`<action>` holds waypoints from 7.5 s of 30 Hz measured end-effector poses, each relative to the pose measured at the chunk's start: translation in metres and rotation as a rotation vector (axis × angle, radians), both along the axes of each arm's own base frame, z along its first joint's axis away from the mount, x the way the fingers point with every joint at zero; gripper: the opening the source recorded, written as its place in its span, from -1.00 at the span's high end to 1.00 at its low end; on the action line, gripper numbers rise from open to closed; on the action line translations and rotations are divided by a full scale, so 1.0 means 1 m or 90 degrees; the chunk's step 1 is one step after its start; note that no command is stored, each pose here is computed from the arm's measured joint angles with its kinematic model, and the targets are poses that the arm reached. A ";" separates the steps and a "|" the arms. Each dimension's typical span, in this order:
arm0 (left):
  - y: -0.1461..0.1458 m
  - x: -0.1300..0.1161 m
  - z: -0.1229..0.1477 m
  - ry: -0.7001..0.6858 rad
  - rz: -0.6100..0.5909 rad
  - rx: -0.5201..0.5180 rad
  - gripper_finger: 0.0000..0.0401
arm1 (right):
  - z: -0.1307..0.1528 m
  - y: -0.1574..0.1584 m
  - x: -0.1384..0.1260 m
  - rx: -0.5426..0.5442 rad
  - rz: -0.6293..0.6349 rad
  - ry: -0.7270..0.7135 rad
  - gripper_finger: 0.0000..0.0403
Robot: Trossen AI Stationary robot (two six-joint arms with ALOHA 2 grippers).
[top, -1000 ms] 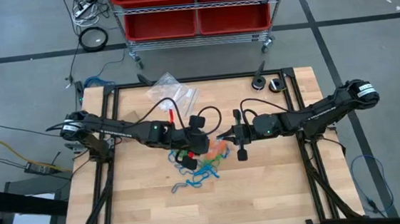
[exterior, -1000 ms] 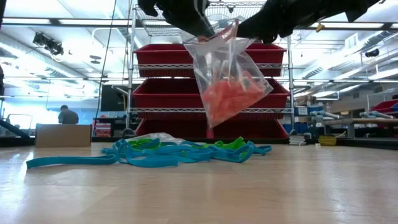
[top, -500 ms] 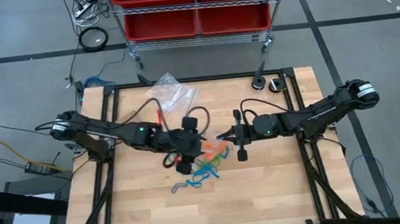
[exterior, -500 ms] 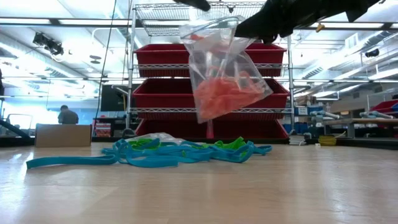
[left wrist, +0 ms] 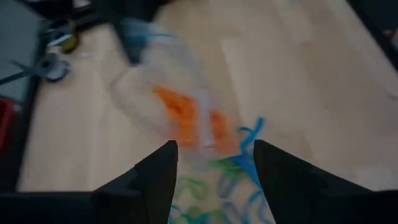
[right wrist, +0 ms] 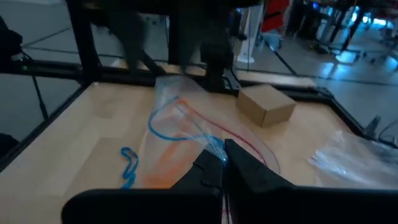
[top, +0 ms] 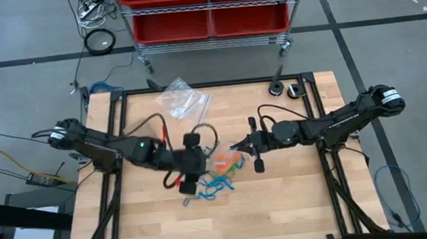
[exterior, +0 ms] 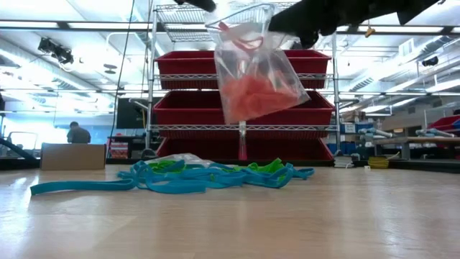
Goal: Sort rubber bands
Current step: Put the transparent zip bag on the table, then close the transparent zip bag
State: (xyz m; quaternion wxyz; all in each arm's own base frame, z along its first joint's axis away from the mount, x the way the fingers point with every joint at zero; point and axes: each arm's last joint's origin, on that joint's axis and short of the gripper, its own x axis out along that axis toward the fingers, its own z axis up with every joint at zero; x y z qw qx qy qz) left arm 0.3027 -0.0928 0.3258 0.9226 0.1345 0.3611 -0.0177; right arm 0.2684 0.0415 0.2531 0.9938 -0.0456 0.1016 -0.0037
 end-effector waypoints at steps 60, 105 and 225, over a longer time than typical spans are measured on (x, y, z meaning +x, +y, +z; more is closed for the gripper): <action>-0.034 -0.015 -0.090 -0.069 0.019 -0.106 -0.09 | 0.000 -0.082 0.000 0.162 -0.226 -0.028 1.00; -0.035 -0.012 -0.085 -0.102 0.013 -0.107 -0.09 | -0.075 -0.199 -0.089 0.392 -0.537 0.153 1.00; -0.024 -0.034 -0.079 -0.177 0.200 0.046 -0.09 | -0.132 -0.192 -0.081 0.468 -0.347 0.072 1.00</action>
